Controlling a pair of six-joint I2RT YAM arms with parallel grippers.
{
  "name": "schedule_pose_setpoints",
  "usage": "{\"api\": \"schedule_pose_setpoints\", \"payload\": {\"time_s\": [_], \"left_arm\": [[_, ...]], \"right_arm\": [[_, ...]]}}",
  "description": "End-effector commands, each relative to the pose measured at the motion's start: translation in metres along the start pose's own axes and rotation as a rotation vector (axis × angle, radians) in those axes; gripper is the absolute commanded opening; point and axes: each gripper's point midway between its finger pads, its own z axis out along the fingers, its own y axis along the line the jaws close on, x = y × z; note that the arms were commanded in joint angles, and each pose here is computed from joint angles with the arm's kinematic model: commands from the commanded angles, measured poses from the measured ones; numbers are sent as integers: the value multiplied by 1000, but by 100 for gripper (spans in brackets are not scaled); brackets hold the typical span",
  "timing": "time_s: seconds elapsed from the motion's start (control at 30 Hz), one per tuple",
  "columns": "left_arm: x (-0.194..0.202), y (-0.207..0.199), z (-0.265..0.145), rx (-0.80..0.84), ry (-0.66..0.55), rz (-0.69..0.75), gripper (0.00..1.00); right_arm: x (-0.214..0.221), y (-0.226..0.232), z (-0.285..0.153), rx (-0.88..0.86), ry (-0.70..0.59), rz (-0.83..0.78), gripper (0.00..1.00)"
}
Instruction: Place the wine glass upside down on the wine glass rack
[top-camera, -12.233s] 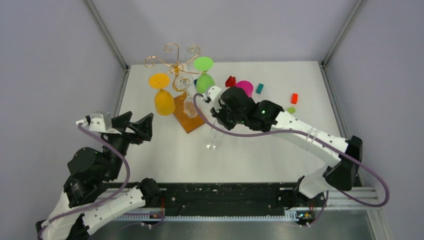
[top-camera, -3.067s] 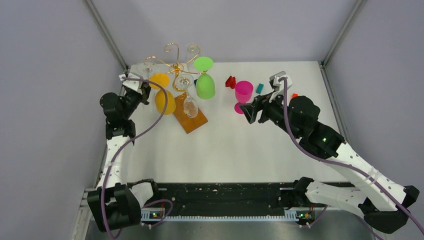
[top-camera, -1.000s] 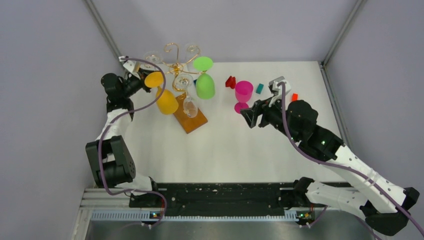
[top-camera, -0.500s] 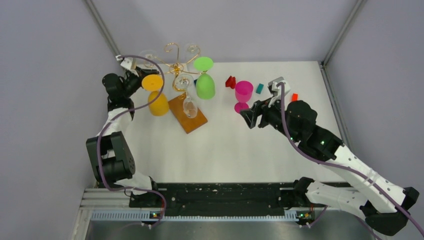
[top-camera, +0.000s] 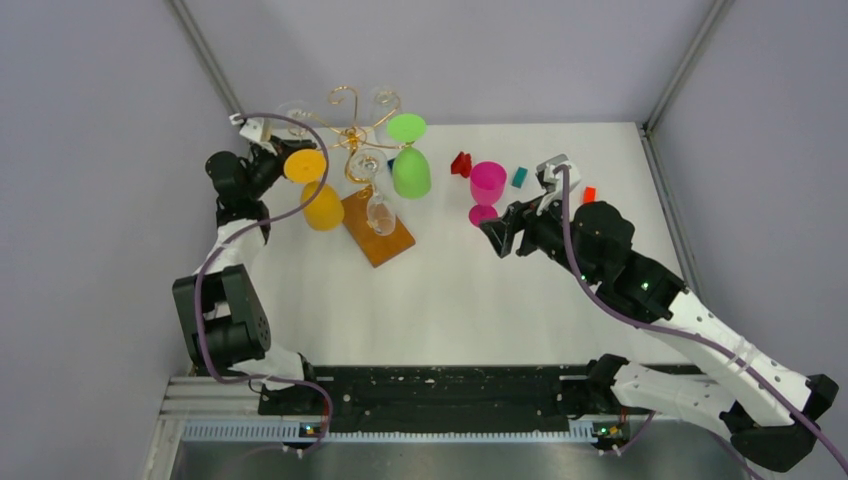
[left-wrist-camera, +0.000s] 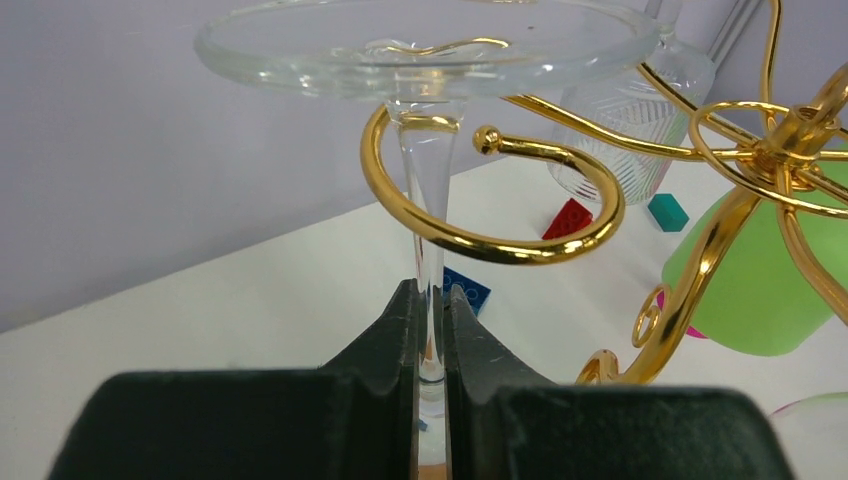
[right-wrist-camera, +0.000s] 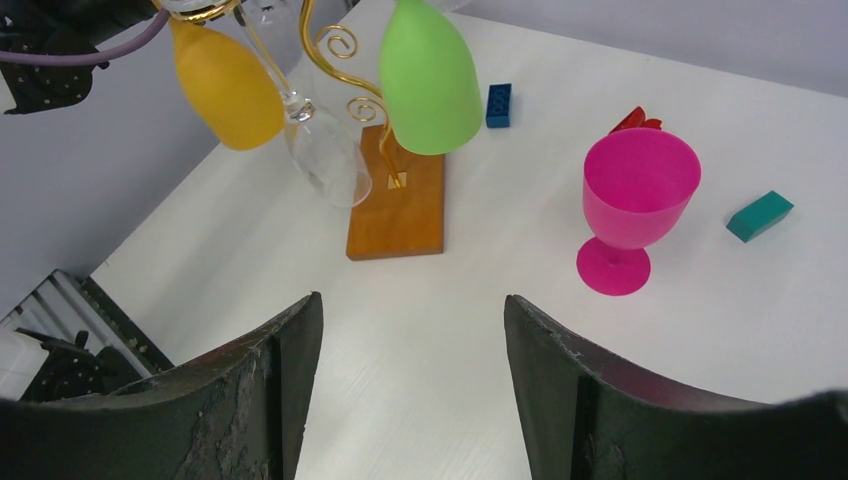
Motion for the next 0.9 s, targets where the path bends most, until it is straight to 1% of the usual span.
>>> {"api": "schedule_pose_setpoints", "payload": {"time_s": [0.0,0.13,0.4,0.57,0.73,0.87], "left_arm": [[-46,-12,-11,-5,-114,120,0],[-42,-20,-17,6,-122,128,0],[-39,-38,-23,81,-144,181,0],[-29,-39,-23,98,-106,183,0],[-17,-28,-24,46,-60,182,0],[-9,-24,-22,44,-33,161,8]], "right_arm": [[-15,2,-5,-18,-61,15,66],[-17,1,-7,-16,-69,8,66],[-15,2,-8,-24,-70,8,66],[-16,2,-9,-25,-75,9,66],[-16,2,-10,-26,-78,9,66],[-16,3,-10,-32,-78,8,66]]}}
